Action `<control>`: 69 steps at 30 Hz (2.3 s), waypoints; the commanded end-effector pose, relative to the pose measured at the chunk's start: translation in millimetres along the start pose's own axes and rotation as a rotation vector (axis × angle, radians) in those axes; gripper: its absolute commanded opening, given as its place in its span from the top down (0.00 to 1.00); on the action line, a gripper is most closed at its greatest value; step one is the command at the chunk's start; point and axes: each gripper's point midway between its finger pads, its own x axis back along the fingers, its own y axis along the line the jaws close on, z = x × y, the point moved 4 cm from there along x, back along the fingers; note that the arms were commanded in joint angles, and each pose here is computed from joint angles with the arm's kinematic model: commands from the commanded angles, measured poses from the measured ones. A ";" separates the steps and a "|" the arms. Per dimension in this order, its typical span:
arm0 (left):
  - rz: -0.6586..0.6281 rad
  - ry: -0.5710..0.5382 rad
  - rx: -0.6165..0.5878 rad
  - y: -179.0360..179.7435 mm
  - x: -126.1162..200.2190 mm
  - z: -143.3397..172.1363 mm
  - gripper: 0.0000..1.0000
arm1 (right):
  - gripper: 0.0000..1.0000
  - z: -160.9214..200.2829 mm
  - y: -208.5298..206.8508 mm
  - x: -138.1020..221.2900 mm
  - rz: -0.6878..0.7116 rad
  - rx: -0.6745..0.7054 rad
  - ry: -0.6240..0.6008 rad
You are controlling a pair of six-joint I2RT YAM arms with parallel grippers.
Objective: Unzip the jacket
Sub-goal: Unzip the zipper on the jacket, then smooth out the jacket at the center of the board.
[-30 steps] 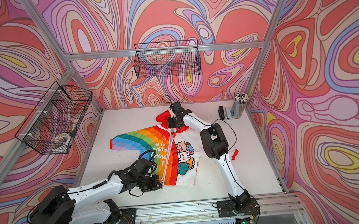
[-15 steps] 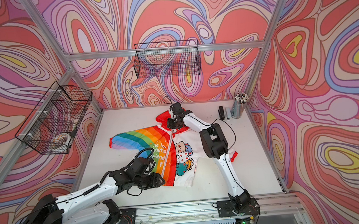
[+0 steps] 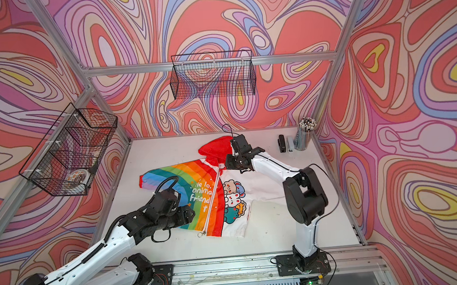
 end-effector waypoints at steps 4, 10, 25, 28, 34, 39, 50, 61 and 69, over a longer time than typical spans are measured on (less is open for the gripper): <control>-0.239 -0.084 0.099 48.6 12.7 -15.1 0.10 | 0.53 100.1 -24.5 36.5 0.190 -0.086 0.099; -0.306 -0.065 0.181 72.4 2.5 -18.1 0.00 | 0.40 176.9 -22.7 52.4 0.203 -0.115 0.233; -0.288 0.017 0.189 76.1 -28.6 -22.4 0.01 | 0.39 219.2 -25.8 42.3 0.265 -0.110 0.359; -0.299 0.026 0.192 79.3 -31.5 -21.7 0.05 | 0.40 222.3 -27.3 38.9 0.273 -0.107 0.373; -0.304 0.065 0.202 82.2 -39.1 -15.5 0.12 | 0.43 227.3 -31.0 32.9 0.292 -0.109 0.389; -0.315 0.092 0.216 85.4 -40.7 -8.9 0.21 | 0.48 225.6 -32.3 25.0 0.313 -0.115 0.374; -0.302 0.133 0.259 90.2 -48.1 6.4 0.36 | 0.72 223.8 -48.5 21.2 0.428 -0.101 0.346; -0.308 0.178 0.267 98.6 -54.6 29.7 0.64 | 0.86 221.3 -54.8 18.8 0.467 -0.084 0.349; -0.307 0.190 0.250 94.4 -56.6 37.8 0.74 | 0.90 221.8 -67.6 24.6 0.495 -0.102 0.351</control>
